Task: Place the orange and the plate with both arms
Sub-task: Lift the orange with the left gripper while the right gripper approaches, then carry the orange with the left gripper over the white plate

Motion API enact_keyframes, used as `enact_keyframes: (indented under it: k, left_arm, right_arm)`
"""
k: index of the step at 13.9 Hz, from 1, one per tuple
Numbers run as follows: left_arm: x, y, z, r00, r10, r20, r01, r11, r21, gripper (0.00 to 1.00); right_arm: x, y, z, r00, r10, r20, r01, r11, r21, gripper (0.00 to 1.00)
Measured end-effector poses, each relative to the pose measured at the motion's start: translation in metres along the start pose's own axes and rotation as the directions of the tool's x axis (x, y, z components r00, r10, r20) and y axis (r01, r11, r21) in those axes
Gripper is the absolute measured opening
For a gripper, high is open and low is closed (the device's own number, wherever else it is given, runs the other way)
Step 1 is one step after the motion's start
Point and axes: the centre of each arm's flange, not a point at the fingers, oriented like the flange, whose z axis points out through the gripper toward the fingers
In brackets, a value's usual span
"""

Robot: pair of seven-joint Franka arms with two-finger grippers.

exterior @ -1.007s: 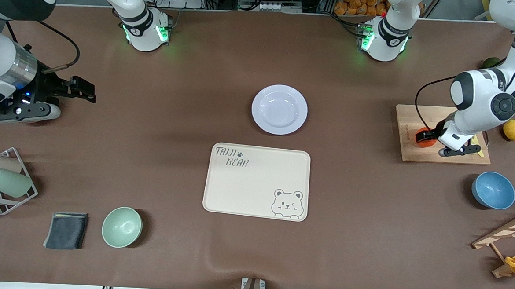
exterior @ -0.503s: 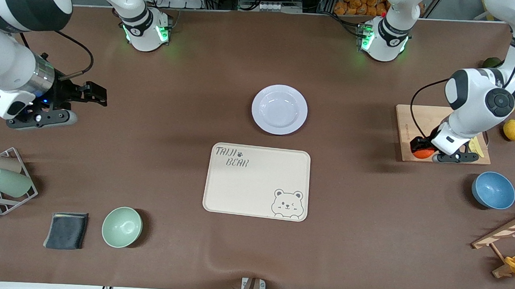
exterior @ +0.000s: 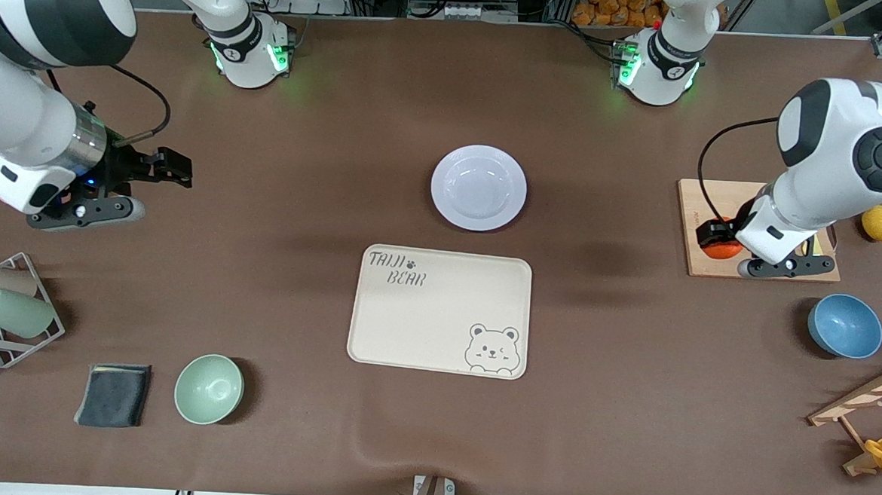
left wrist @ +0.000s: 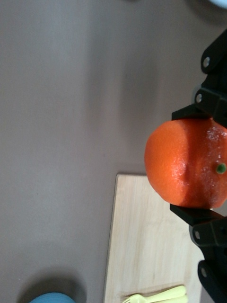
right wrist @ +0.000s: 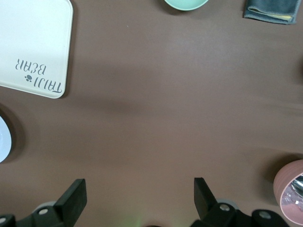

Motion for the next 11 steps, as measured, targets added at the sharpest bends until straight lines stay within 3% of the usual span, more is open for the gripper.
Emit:
enact_keyframes:
  k: [6,11]
  left_arm:
    - [-0.019,0.083,-0.033,1.000,-0.025,-0.007,0.025,1.000,-0.004,0.73]
    - [-0.043,0.139,-0.042,0.998,-0.061,-0.012,0.061,0.998,-0.003,0.73]
  right_arm:
    - [0.010,-0.018,0.010,0.996,0.085,-0.006,-0.085,0.996,-0.006,1.00]
    - [0.017,-0.036,0.022,0.996,0.088,0.008,-0.087,0.996,-0.013,1.00]
